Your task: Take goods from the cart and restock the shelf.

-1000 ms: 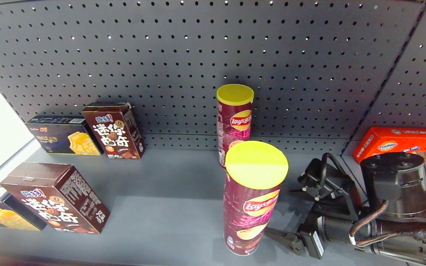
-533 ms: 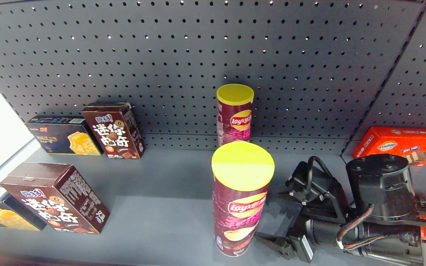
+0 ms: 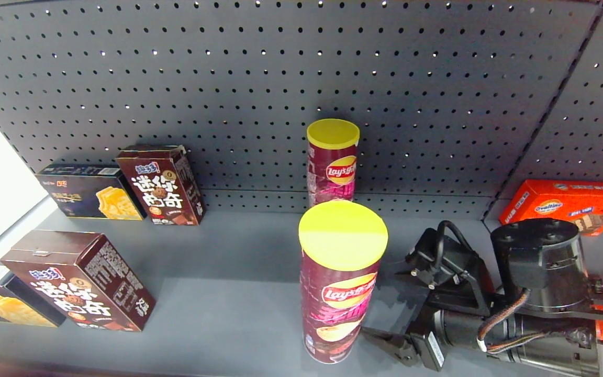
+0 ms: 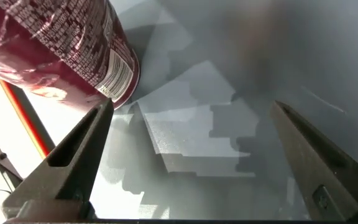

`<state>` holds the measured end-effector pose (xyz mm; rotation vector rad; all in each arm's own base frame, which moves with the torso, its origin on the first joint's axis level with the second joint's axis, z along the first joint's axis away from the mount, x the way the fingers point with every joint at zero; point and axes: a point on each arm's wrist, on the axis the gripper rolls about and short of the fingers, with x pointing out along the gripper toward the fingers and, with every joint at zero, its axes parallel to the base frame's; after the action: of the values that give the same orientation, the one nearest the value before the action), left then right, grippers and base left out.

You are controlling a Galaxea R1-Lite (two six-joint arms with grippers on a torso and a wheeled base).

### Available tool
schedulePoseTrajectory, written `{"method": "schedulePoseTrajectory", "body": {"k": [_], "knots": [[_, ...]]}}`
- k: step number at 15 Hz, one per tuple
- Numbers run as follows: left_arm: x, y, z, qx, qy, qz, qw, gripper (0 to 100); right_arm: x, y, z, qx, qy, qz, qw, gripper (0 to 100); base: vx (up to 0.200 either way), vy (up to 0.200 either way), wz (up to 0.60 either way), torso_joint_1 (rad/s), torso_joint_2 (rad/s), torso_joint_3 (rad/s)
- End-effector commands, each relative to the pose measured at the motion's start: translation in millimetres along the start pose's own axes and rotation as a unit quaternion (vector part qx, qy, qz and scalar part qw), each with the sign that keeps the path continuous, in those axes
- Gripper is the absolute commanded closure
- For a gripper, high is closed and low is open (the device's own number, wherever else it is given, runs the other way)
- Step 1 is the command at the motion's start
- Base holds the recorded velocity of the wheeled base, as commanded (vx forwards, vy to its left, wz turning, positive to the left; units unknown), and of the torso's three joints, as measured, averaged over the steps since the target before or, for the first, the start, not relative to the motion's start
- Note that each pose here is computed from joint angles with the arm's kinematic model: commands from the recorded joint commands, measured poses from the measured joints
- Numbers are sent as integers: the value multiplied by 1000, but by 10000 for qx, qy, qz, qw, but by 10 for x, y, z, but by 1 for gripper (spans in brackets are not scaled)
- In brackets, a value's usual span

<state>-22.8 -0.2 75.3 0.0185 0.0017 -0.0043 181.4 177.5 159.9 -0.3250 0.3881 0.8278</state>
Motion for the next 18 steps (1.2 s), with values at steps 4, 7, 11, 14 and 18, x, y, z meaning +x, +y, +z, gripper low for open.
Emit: {"method": "schedulePoseTrajectory", "body": {"k": [4, 7, 11, 14, 18], "knots": [[1, 1, 1, -8, 7, 13, 10000, 0, -331, -155, 87, 220, -454, -481, 9976, 0, 0, 0, 0, 0, 0, 0], [1, 1, 1, -16, 7, 13, 10000, 0, -967, -500, 181, 627, -1303, -1574, 9769, 0, 0, 0, 0, 0, 0, 0], [1, 0, 1, -1, 7, -2, 10000, 0, -1638, -535, -103, 812, -1770, -2791, 9403, 0, 0, 0, 0, 0, 0, 0], [1, 0, 1, -1, 7, 6, 10000, 0, -2027, -405, -266, 815, -2133, -3740, 8989, 0, 0, 0, 0, 0, 0, 0], [1, 0, 1, -1, 7, 6, 10000, 0, -2276, 54, -805, 713, -2347, -4278, 8699, 0, 0, 0, 0, 0, 0, 0]]}}
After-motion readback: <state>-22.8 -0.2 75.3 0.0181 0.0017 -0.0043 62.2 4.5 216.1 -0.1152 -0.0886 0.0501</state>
